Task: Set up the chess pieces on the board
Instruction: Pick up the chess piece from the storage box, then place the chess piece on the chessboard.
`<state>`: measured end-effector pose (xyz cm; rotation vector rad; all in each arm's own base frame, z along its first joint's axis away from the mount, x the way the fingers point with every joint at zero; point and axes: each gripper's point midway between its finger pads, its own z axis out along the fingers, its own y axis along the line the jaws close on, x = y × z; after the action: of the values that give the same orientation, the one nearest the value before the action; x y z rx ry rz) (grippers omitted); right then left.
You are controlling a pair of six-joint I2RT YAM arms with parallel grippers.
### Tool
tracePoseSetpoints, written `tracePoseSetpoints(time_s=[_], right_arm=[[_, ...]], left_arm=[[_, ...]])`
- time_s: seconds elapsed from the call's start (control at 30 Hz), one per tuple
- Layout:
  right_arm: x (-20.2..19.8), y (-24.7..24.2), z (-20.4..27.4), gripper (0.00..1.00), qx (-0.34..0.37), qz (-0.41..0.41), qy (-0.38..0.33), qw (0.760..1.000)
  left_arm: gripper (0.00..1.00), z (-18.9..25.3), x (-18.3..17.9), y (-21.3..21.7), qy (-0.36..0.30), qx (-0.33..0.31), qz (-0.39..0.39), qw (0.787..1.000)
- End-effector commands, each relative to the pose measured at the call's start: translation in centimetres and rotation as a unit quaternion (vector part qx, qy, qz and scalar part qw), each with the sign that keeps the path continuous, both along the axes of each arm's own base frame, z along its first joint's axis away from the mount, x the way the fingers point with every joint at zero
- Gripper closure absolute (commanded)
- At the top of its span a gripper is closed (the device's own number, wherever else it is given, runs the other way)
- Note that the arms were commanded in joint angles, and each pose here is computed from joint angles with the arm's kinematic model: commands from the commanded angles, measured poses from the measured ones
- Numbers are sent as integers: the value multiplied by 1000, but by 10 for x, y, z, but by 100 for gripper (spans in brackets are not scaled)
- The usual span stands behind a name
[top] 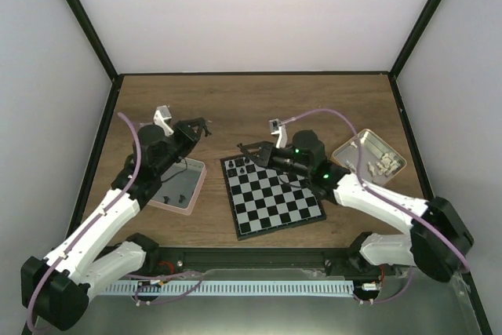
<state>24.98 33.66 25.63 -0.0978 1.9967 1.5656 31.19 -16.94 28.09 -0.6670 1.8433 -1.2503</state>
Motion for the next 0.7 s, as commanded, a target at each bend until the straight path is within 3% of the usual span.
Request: tracePoseSetpoints(time_s=[0.0, 0.17, 0.27, 0.67], right_arm=[[-16, -44, -66, 99, -149, -1, 87, 985], [-33, -79, -93, 99, -238, 5, 144, 960], [-40, -97, -108, 99, -300, 7, 192, 934], [-60, -110, -170, 99, -433, 90, 338, 831]], left_arm=[[92, 11, 2, 15, -71, 158, 2, 985], [93, 27, -1, 7, -133, 233, -41, 963], [94, 37, -3, 2, -168, 254, -59, 951], [94, 39, -9, -5, -204, 269, -83, 938]])
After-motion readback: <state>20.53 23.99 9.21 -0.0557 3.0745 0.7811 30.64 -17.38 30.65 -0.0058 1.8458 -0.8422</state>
